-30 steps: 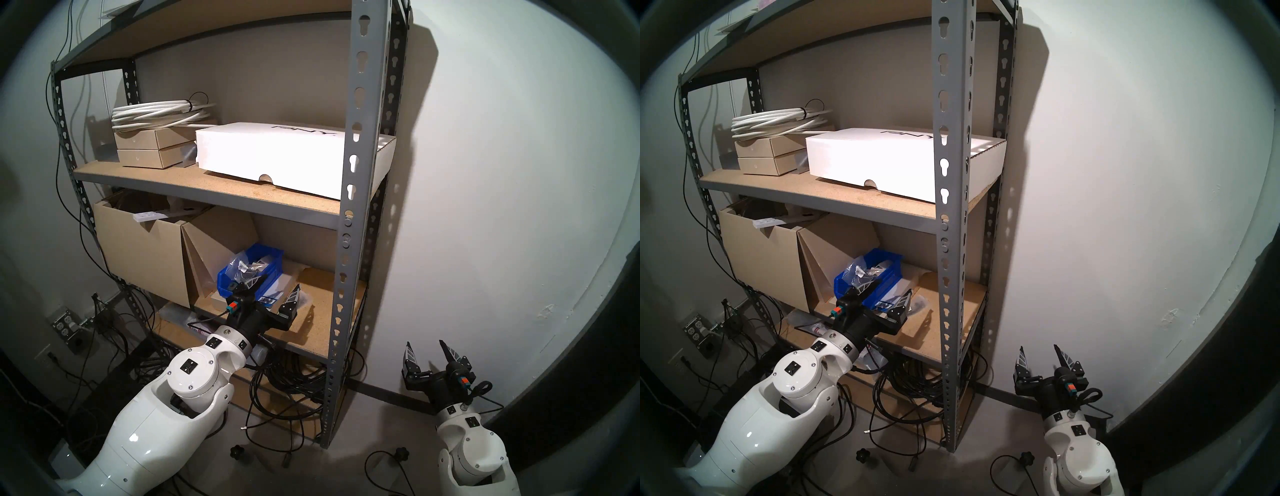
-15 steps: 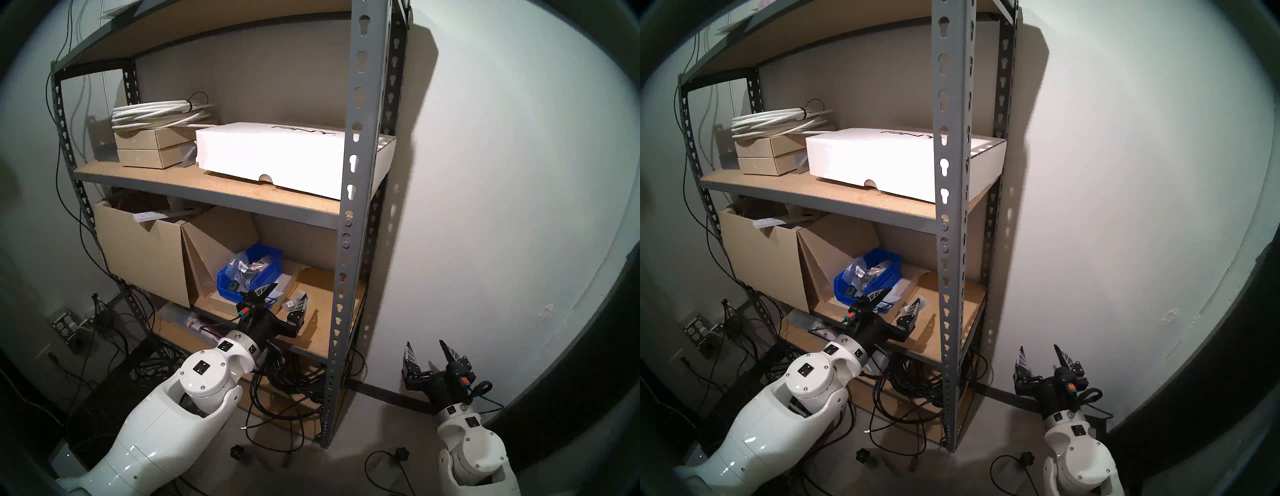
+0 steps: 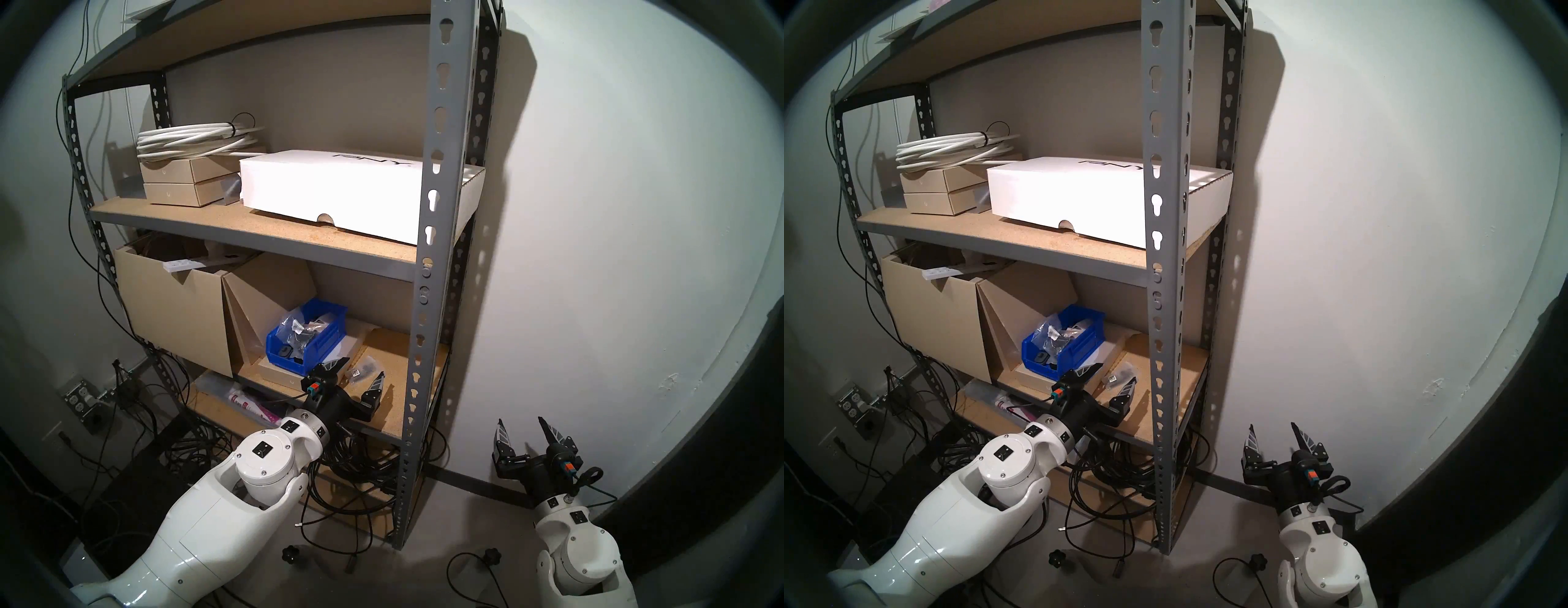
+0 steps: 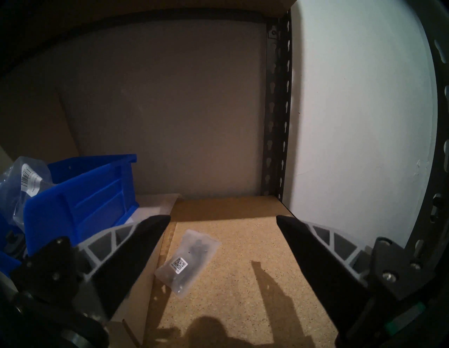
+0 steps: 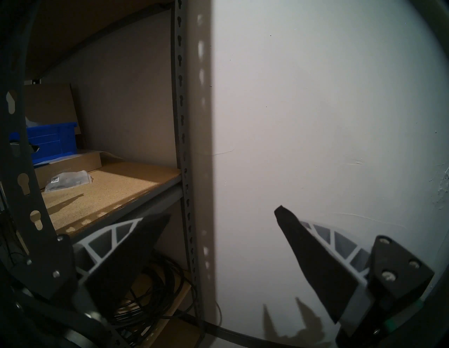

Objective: Organize the rack shelf by putting things into a case

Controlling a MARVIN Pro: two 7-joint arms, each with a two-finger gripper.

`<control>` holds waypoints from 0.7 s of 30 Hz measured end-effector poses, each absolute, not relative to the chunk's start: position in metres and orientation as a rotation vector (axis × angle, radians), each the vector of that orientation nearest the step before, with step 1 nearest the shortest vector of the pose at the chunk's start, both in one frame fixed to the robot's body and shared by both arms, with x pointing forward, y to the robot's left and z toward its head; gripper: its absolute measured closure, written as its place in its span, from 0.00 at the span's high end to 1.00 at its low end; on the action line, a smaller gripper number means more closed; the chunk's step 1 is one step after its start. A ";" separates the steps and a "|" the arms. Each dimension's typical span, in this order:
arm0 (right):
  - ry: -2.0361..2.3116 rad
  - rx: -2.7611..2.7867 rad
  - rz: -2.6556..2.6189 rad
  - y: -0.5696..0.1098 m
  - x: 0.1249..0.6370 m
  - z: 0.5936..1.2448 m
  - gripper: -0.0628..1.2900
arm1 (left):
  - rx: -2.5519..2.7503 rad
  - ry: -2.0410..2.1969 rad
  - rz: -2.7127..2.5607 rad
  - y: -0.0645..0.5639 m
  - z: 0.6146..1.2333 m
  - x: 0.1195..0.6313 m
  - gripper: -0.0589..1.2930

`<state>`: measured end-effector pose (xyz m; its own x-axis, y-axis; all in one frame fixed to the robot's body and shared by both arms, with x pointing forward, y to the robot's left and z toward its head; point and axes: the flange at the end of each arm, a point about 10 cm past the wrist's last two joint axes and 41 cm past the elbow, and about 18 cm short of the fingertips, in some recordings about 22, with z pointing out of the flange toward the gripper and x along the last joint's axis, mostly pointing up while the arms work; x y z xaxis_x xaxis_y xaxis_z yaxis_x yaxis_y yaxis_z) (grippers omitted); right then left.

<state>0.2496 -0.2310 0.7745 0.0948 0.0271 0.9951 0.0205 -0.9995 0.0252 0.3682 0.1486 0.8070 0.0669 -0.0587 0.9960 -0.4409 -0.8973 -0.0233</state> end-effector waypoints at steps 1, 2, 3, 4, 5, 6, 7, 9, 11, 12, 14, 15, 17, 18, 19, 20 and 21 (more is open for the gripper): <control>0.050 2.321 2.110 -0.231 0.250 0.775 0.97 | 2.066 -0.507 1.904 0.147 0.807 0.369 0.95; 0.050 2.321 2.110 -0.231 0.250 0.775 0.97 | 2.067 -0.509 1.905 0.147 0.807 0.370 0.95; 0.050 2.321 2.110 -0.231 0.250 0.775 0.97 | 2.069 -0.513 1.906 0.145 0.806 0.371 0.95; 0.050 2.321 2.110 -0.231 0.250 0.775 0.97 | 2.071 -0.515 1.907 0.144 0.806 0.371 0.95; 0.050 2.321 2.110 -0.231 0.250 0.775 0.97 | 2.072 -0.517 1.907 0.144 0.806 0.372 0.95; 0.050 2.321 2.110 -0.231 0.250 0.775 0.97 | 2.074 -0.519 1.907 0.143 0.805 0.373 0.95; 0.050 2.321 2.110 -0.231 0.250 0.775 0.97 | 2.078 -0.521 1.907 0.142 0.805 0.373 0.95; 0.050 2.321 2.110 -0.231 0.250 0.775 0.97 | 2.084 -0.525 1.906 0.141 0.803 0.375 0.95; 0.050 2.321 2.110 -0.231 0.250 0.775 0.97 | 2.092 -0.528 1.904 0.139 0.801 0.376 0.95; 0.050 2.321 2.110 -0.231 0.250 0.775 0.97 | 2.099 -0.531 1.902 0.139 0.799 0.377 0.95; 0.050 2.321 2.110 -0.231 0.250 0.775 0.97 | 2.110 -0.534 1.899 0.138 0.796 0.378 0.95; 0.050 2.321 2.110 -0.231 0.250 0.775 0.97 | 2.117 -0.536 1.896 0.137 0.794 0.379 0.95; 0.050 2.321 2.110 -0.231 0.250 0.775 0.97 | 2.127 -0.540 1.891 0.137 0.791 0.380 0.95; 0.050 2.321 2.110 -0.231 0.250 0.775 0.97 | 2.131 -0.542 1.888 0.136 0.789 0.381 0.95; 0.050 2.321 2.110 -0.231 0.250 0.775 0.97 | 2.135 -0.545 1.886 0.136 0.788 0.382 0.95; 0.050 2.321 2.110 -0.231 0.250 0.775 0.97 | 2.137 -0.547 1.884 0.135 0.787 0.382 0.95; 0.050 2.321 2.110 -0.231 0.250 0.775 0.97 | 2.138 -0.549 1.883 0.134 0.786 0.383 0.95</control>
